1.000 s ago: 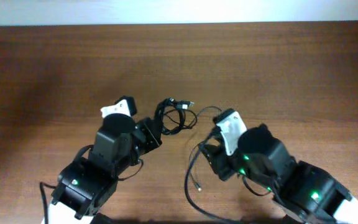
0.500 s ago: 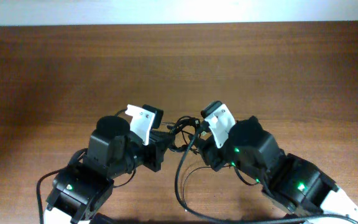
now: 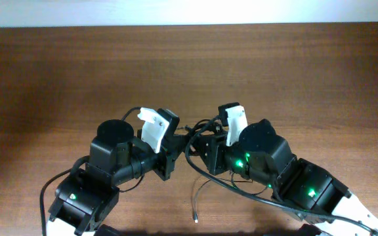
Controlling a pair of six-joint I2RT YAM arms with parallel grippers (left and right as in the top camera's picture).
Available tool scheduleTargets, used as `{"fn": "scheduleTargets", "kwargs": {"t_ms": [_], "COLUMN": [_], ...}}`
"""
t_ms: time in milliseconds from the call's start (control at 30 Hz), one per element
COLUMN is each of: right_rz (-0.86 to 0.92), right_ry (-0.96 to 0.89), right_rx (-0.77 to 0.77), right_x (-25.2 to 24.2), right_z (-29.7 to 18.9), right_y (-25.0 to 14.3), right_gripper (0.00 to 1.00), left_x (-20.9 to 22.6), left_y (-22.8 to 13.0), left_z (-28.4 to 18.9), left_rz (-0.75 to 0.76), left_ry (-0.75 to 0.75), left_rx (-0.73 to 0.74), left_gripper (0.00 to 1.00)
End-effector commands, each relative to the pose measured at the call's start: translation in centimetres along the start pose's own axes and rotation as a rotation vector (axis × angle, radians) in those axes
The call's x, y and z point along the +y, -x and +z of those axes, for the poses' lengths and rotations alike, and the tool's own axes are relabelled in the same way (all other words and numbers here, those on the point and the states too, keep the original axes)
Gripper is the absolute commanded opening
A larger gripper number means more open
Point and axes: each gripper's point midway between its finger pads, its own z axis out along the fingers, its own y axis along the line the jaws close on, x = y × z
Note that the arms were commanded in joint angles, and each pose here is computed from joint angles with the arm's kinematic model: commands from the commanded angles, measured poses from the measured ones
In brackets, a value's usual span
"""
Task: Untangle cables
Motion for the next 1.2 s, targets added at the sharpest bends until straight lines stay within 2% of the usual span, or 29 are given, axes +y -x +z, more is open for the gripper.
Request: {"fn": "scheduleTargets", "kwargs": {"t_ms": [0,100,167,300,367,400,433,500,533,567,667,733,867,1000,1100,1167], "right_rz": [0.004,0.003,0.003,0.002,0.002,-0.023,-0.032,-0.032,-0.036,-0.096,-0.123,-0.186,-0.202,-0.193,-0.388,-0.454], "right_ry": [-0.162,-0.161,-0.138,-0.104,-0.112,-0.169,-0.246,-0.272,-0.259,-0.129,0.06,0.105,-0.007,-0.176,-0.287,-0.386], "right_rx": [-0.103,-0.145,-0.168,-0.206,-0.238,-0.246,-0.193,-0.086,-0.035,-0.03,-0.165,-0.258,-0.219,-0.125,0.003,0.015], "right_x": [-2.7,-2.6,-2.0,-1.2,-1.2,-2.3,-4.0,-5.0,-5.0,-2.7,0.8,1.7,0.0,-3.0,-5.4,-7.1], "right_z": [0.0,-0.1,-0.1,-0.1,0.0,-0.2,-0.3,-1.3,-3.2,-6.2,-11.6,-13.9,-11.3,-6.7,-3.9,-3.0], "right_y": [1.8,2.7,3.2,4.2,4.8,4.8,3.5,0.9,-0.5,-1.1,0.1,1.1,1.3,0.9,-0.5,-0.1], "right_gripper": [0.19,0.22,0.29,0.3,0.04,0.04,0.04,0.04,0.04,0.04,0.04,0.04,0.27,0.36,0.56,0.62], "left_x": [-2.0,-3.3,-3.6,-4.6,-5.5,-5.0,-3.2,-0.5,2.2,3.3,3.8,2.9,1.7,1.7,-0.8,-1.5], "left_y": [0.4,0.1,0.1,-0.1,-0.3,-0.2,-0.4,-0.4,-0.4,-0.3,-0.7,-1.3,-1.4,-1.4,-0.3,-0.1], "left_z": [-0.5,-0.7,-0.7,-1.0,-1.2,-1.1,-0.7,-0.4,-0.6,-0.6,0.1,1.1,1.2,1.2,0.8,0.2], "left_rz": [0.036,0.038,0.038,0.04,0.091,0.088,0.076,0.047,0.0,-0.02,-0.032,-0.045,-0.048,-0.047,-0.019,-0.007], "left_ry": [-0.102,-0.178,-0.191,-0.256,-0.312,-0.276,-0.172,-0.013,0.142,0.202,0.208,0.135,0.064,0.06,-0.068,-0.092], "left_rx": [-0.01,0.002,0.004,0.014,0.015,0.014,0.017,0.017,0.008,0.002,0.03,0.069,0.079,0.078,0.036,0.019], "left_gripper": [0.0,0.0,0.0,0.0,0.0,0.0,0.0,0.0,0.0,0.0,0.0,0.0,0.0,0.0,0.0,0.0]}}
